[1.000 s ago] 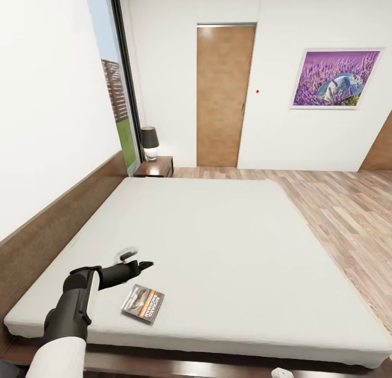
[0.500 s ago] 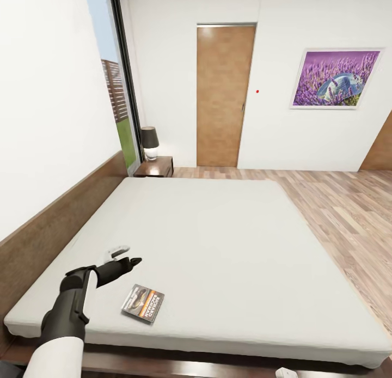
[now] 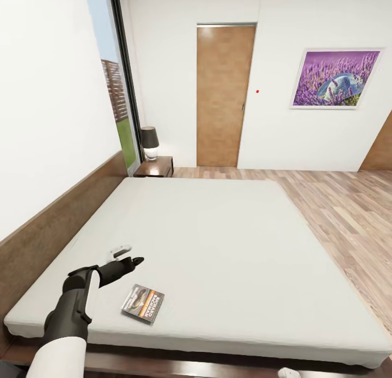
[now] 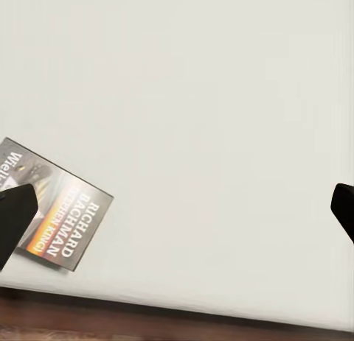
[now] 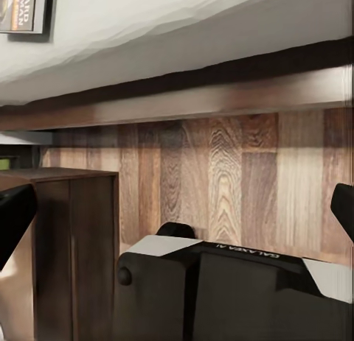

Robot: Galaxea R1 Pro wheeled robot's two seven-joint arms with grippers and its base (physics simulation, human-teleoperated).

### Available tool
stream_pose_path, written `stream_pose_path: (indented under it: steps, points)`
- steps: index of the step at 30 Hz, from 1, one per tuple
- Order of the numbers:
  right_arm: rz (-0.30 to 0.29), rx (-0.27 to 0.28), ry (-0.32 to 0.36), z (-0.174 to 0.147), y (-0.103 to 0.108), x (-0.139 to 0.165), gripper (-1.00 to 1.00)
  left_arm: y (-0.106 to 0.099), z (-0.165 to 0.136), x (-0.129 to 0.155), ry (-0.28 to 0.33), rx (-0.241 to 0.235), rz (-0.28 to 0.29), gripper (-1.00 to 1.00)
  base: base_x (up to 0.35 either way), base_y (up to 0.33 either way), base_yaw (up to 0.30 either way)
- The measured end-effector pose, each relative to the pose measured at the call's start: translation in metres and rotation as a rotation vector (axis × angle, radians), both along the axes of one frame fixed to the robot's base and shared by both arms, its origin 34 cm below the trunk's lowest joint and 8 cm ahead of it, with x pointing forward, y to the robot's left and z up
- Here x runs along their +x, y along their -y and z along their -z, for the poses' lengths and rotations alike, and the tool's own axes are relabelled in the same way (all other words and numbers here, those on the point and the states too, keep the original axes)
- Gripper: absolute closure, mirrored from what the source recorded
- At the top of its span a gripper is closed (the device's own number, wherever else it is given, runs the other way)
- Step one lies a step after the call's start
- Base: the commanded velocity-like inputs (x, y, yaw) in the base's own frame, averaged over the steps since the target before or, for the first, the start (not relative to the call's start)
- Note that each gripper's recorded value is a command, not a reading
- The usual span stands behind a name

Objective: In the bedroom, move the book from the bed onto either nightstand, and place the two sandals side by side next to the bed.

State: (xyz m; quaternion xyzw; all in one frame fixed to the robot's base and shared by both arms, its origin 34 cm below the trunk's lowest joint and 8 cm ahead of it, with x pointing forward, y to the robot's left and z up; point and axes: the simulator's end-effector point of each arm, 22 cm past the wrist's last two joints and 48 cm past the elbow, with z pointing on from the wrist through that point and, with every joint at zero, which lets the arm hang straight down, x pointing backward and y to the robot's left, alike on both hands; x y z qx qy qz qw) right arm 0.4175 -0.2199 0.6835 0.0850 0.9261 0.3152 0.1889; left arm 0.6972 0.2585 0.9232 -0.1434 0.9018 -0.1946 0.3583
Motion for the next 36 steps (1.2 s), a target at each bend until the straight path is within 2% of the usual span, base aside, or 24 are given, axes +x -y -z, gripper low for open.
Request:
stream_pose_path:
  steps: [4,5,7,9,11,14,15,16,17,19,22,28,30,34,36]
  points:
    - [-0.003,0.010,0.008,-0.004,0.011,0.000,-1.00,0.001,0.000,0.000,0.000,-0.002,0.001,-1.00,0.000,0.000,0.000]
    - [-0.007,0.028,0.020,-0.010,0.019,0.001,-1.00,0.001,0.000,0.000,0.000,-0.002,0.001,-1.00,0.000,0.000,0.000]
    - [-0.028,0.089,0.057,-0.030,0.046,0.001,-1.00,0.002,0.000,0.000,0.000,-0.002,0.002,-1.00,0.000,0.000,0.000]
    - [-0.055,0.165,0.099,-0.060,0.081,-0.001,-1.00,0.002,0.000,0.000,0.000,-0.002,0.002,-1.00,0.000,0.000,0.000]
    - [-0.065,0.216,0.112,-0.083,0.109,-0.005,-1.00,0.002,0.001,0.000,-0.002,-0.003,0.003,-1.00,0.000,0.000,0.000]
    - [-0.025,0.247,0.063,-0.101,0.142,-0.001,-1.00,0.005,0.007,-0.003,-0.016,-0.008,0.008,-1.00,0.000,0.000,0.000]
    - [-0.003,0.264,0.045,-0.111,0.151,0.011,-1.00,0.006,0.008,-0.003,-0.021,-0.010,0.009,-1.00,0.000,0.000,0.000]
    - [0.030,0.305,-0.035,-0.127,0.160,0.028,-1.00,0.007,0.011,-0.004,-0.026,-0.011,0.011,-1.00,0.000,0.000,0.000]
    - [-0.016,0.288,0.045,-0.159,0.164,0.074,-1.00,0.008,0.011,-0.005,-0.027,-0.012,0.012,-1.00,0.000,0.000,0.000]
    - [-0.035,0.295,0.058,-0.194,0.161,0.108,-1.00,0.011,0.011,-0.005,-0.028,-0.016,0.014,-1.00,0.000,0.000,0.000]
    - [-0.043,0.299,0.075,-0.230,0.157,0.135,-1.00,0.015,0.012,-0.005,-0.029,-0.022,0.017,-1.00,0.000,0.000,0.000]
    - [-0.074,0.276,0.153,-0.267,0.154,0.159,-1.00,0.016,0.012,-0.005,-0.030,-0.024,0.018,-1.00,0.000,0.000,0.000]
    - [-0.040,0.282,0.193,-0.279,0.164,0.167,-1.00,0.016,0.012,-0.005,-0.029,-0.025,0.018,-1.00,0.000,0.000,0.000]
    - [0.094,0.309,0.304,-0.308,0.203,0.182,-1.00,0.016,0.012,-0.005,-0.029,-0.026,0.018,-1.00,0.000,0.000,0.000]
    - [0.133,0.320,0.333,-0.314,0.212,0.185,-1.00,0.017,0.012,-0.005,-0.029,-0.028,0.017,-1.00,0.000,0.000,0.000]
